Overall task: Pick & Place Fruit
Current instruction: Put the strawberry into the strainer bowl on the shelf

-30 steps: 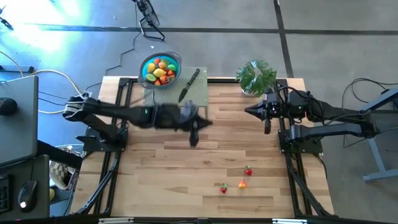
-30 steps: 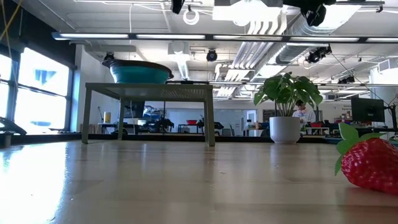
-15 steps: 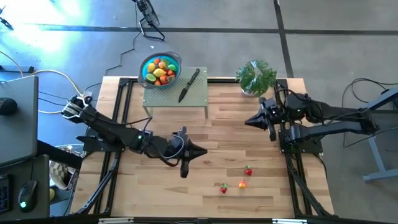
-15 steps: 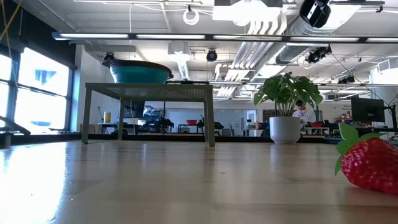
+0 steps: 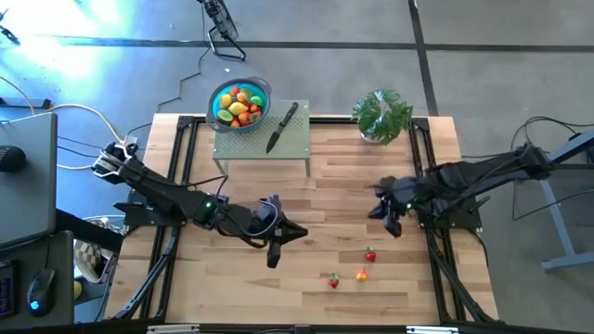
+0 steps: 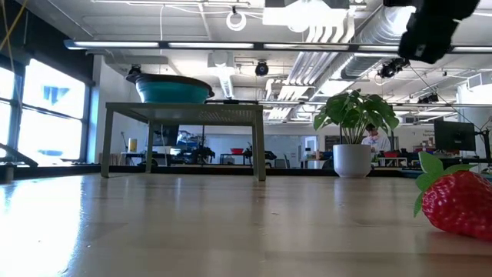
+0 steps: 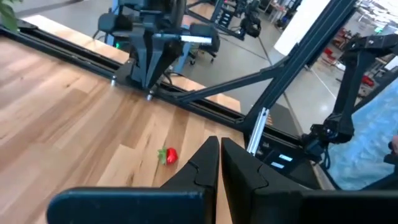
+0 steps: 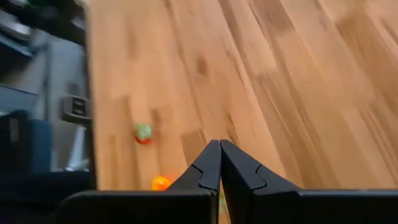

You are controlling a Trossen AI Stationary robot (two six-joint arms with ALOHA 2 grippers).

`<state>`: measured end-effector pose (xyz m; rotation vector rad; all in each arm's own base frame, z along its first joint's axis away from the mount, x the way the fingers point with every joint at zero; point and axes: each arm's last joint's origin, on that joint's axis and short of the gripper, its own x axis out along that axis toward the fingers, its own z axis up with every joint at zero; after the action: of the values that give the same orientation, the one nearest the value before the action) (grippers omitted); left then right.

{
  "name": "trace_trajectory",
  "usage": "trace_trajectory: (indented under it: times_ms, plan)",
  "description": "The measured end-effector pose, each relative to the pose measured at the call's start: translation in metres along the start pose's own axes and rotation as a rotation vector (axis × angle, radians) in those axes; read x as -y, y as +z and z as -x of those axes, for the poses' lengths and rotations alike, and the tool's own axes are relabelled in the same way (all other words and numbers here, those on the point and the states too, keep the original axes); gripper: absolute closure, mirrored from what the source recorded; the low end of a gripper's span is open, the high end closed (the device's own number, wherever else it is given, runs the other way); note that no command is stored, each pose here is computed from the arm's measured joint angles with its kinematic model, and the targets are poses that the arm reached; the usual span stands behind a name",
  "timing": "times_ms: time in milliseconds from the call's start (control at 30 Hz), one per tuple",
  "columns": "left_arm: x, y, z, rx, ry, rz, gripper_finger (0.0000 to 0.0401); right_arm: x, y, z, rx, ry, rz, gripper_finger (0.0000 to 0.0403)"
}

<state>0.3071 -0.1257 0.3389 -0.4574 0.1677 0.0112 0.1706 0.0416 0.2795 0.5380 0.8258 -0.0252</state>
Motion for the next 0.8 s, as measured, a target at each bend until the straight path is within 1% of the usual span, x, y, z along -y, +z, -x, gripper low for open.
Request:
trace_trajectory:
  times_ms: [100, 267, 533, 600, 667, 800]
  plan:
    - [0.0, 0.0, 0.0, -0.005, -0.009, 0.0, 0.0386, -0.003, -0.008, -0.007, -0.059, -0.061, -0.043, 0.04]
    - [0.0, 0.0, 0.0, -0.007, -0.01, -0.001, 0.0386, -0.005, -0.014, -0.018, -0.132, -0.111, -0.139, 0.04]
    - [-0.001, -0.001, 0.0, -0.013, -0.007, -0.003, 0.0386, -0.004, -0.02, -0.04, -0.265, -0.174, -0.143, 0.0397]
    - [-0.001, -0.001, 0.0, -0.014, -0.006, -0.005, 0.0386, -0.003, -0.02, -0.046, -0.289, -0.191, -0.144, 0.0385]
    - [-0.001, -0.002, 0.0, -0.024, -0.001, -0.009, 0.0386, -0.003, -0.022, -0.052, -0.315, -0.204, -0.148, 0.0362]
    - [-0.002, -0.003, 0.0, -0.037, 0.008, -0.015, 0.0386, -0.002, -0.024, -0.064, -0.373, -0.232, -0.159, 0.0292]
